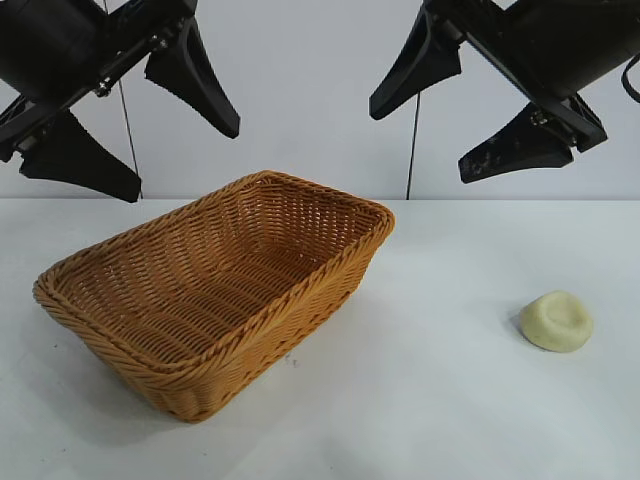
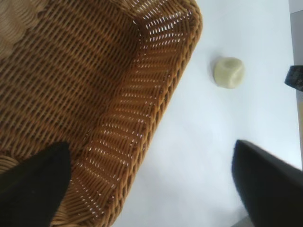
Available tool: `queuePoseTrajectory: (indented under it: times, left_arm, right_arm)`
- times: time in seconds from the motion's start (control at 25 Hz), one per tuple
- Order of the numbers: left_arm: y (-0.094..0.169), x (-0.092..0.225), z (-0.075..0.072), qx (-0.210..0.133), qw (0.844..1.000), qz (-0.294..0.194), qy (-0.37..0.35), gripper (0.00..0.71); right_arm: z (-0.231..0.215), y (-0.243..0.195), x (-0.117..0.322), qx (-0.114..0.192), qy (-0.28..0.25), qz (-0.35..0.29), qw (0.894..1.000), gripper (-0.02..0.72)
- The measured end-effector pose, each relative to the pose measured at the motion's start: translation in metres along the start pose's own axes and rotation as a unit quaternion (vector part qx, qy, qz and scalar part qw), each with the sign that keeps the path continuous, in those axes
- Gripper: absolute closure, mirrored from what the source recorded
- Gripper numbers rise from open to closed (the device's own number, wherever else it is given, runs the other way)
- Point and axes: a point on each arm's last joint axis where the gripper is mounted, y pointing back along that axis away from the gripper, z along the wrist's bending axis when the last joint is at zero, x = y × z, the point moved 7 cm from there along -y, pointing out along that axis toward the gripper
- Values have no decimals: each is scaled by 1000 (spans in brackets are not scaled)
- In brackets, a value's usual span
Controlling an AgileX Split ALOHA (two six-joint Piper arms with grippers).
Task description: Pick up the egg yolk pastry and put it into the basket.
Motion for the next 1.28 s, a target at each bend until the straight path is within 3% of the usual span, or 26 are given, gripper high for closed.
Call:
queuePoseTrajectory:
  times: [0.2, 0.48, 0.68, 1.0, 1.28]
  left_arm:
    - [9, 6, 2, -15, 1000, 13, 12, 46]
    - [50, 13, -4, -52, 998, -12, 36, 46]
    - [58, 28, -9, -98, 993, -16, 64, 46]
    - [50, 45, 25, -172, 960, -37, 218, 46]
    - [46, 41, 24, -155, 940, -66, 296, 46]
  right_arm:
    - [0, 0, 0, 0, 0, 0, 1000, 13]
    - [0, 0, 0, 1, 0, -1, 1000, 13]
    - [0, 0, 0, 1, 0, -1, 1000, 13]
    - [0, 0, 0, 1, 0, -1, 1000, 13]
    - [0, 0, 0, 1, -1, -1, 1000, 13]
